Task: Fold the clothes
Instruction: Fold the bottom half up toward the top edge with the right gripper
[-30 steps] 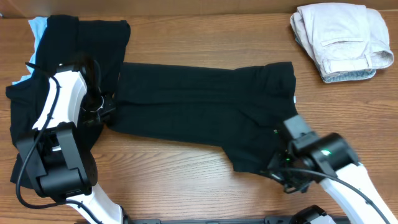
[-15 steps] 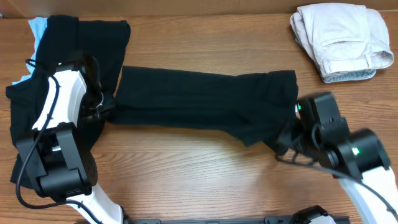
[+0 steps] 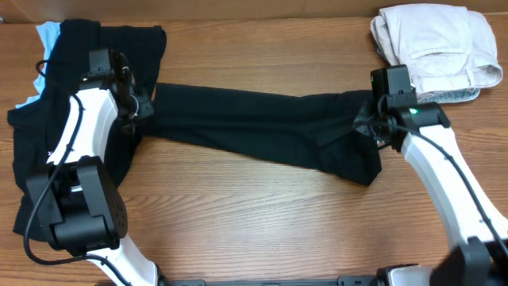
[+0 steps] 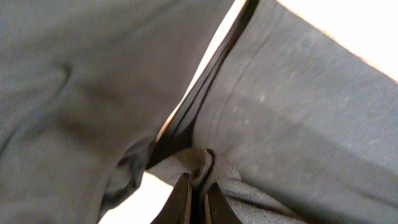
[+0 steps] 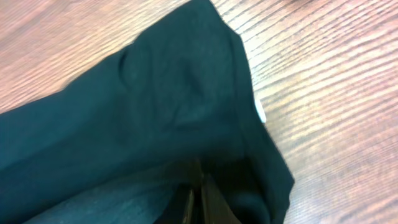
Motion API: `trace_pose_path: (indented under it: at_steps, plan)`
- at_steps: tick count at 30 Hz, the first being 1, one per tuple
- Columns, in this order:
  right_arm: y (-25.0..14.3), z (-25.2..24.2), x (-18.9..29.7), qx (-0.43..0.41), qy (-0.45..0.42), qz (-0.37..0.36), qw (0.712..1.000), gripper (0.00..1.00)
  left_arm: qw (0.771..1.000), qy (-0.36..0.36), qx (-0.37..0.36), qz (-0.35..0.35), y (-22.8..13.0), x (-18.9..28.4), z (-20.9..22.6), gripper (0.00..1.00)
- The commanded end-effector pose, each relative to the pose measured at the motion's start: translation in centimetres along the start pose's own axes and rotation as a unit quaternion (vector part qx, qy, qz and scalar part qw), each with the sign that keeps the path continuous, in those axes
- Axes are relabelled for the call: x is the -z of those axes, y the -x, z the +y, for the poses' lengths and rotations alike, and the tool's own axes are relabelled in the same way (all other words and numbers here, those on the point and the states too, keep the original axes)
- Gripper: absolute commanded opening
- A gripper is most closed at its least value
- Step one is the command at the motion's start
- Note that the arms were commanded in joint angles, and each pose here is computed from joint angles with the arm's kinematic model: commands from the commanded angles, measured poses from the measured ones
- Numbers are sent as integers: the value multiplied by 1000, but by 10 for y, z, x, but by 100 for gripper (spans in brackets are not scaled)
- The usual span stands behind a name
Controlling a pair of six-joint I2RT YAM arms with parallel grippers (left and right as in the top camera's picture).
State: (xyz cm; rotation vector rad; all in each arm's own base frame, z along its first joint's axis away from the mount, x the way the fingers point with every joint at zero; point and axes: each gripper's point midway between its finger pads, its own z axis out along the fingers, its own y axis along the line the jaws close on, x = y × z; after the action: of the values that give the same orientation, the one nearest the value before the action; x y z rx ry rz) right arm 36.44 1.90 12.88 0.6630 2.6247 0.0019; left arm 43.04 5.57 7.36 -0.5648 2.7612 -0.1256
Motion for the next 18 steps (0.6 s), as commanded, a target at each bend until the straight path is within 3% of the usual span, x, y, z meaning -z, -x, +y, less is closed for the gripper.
trace_pose_path:
  at_steps: [1,7,17,18]
  plan:
    - [15,-3,-11,7,-8,-12,1000,4,999,-10,-15,-30,15,6,-13,4]
    - [23,-1,-33,19,-7,-15,1000,4,998,-21,-28,-52,24,6,-27,13]
    - [31,-10,-62,3,-18,-12,1000,4,999,-16,-32,-34,18,-18,-28,18]
    - [33,-11,-64,1,-18,-14,1000,11,999,-16,-32,-33,18,-21,-28,22]
